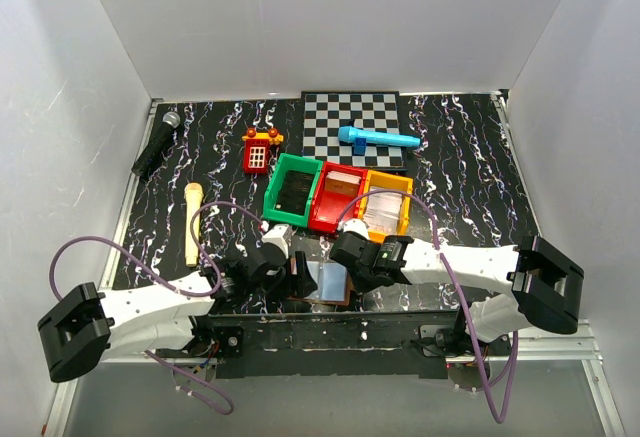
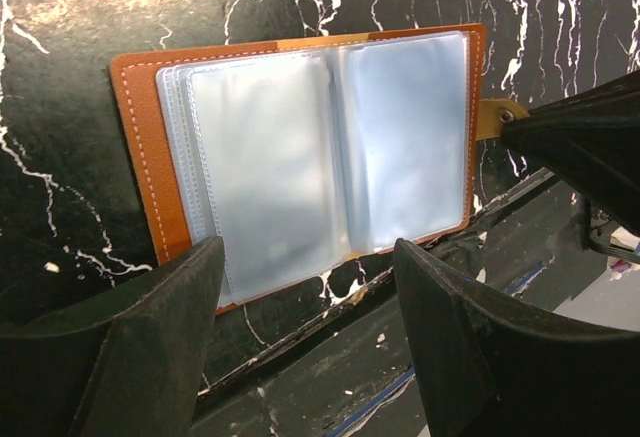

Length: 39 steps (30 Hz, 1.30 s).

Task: Take the credit cards out of the card holder
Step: Remove the credit card from the card holder.

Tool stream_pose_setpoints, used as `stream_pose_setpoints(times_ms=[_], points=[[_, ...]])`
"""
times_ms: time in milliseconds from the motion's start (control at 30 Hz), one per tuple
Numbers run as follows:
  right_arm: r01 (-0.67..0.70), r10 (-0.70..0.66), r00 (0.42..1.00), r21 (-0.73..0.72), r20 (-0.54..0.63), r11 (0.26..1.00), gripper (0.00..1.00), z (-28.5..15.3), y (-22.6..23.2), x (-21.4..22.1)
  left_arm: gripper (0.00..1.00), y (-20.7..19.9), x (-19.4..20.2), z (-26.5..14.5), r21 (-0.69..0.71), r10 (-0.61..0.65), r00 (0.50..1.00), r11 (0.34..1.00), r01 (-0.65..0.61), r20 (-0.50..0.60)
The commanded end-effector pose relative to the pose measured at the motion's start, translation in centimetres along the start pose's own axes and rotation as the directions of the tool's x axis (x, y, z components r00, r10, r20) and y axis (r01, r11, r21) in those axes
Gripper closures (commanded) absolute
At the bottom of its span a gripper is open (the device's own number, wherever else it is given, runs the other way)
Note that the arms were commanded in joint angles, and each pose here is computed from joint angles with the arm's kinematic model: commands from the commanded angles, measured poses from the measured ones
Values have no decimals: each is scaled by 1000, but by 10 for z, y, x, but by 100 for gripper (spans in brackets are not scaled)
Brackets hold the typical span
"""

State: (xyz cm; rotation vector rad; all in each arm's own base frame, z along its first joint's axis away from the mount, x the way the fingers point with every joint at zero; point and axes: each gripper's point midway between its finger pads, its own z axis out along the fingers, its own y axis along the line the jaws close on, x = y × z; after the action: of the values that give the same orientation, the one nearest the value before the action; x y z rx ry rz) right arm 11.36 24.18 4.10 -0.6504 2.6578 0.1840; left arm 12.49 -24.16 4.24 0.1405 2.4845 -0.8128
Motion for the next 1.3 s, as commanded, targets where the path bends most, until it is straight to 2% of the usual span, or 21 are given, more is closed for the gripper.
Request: stream_pose_setpoints(times_ms=[0,133,533,800,967,1100,1267], points=[[-3,4,1000,-36,23,999,99,-3,8,-9,32,-14,-7,2,38,11,1000,999,-11,3],[1,0,1000,-59,19,998,99,-2,12,-8,33,-19,-5,4,64,26,1000,998,-25,-15],[9,-7,1000,-81,16,997,99,-1,18,-10,33,-58,-4,7,260,95,995,962,-83,-33],[-1,2,1000,-82,9,997,99,3,15,-3,34,-97,0,7,425,200,977,893,-151,-74],[-8,9,1000,-84,13,996,99,4,14,-1,35,-114,3,7,478,257,962,859,-182,-94],[-14,15,1000,-86,11,996,99,4,13,2,34,-119,-13,-6,479,233,972,854,-201,-9],[-17,18,1000,-87,17,996,99,4,10,3,29,-103,-38,-32,406,151,980,894,-190,126]])
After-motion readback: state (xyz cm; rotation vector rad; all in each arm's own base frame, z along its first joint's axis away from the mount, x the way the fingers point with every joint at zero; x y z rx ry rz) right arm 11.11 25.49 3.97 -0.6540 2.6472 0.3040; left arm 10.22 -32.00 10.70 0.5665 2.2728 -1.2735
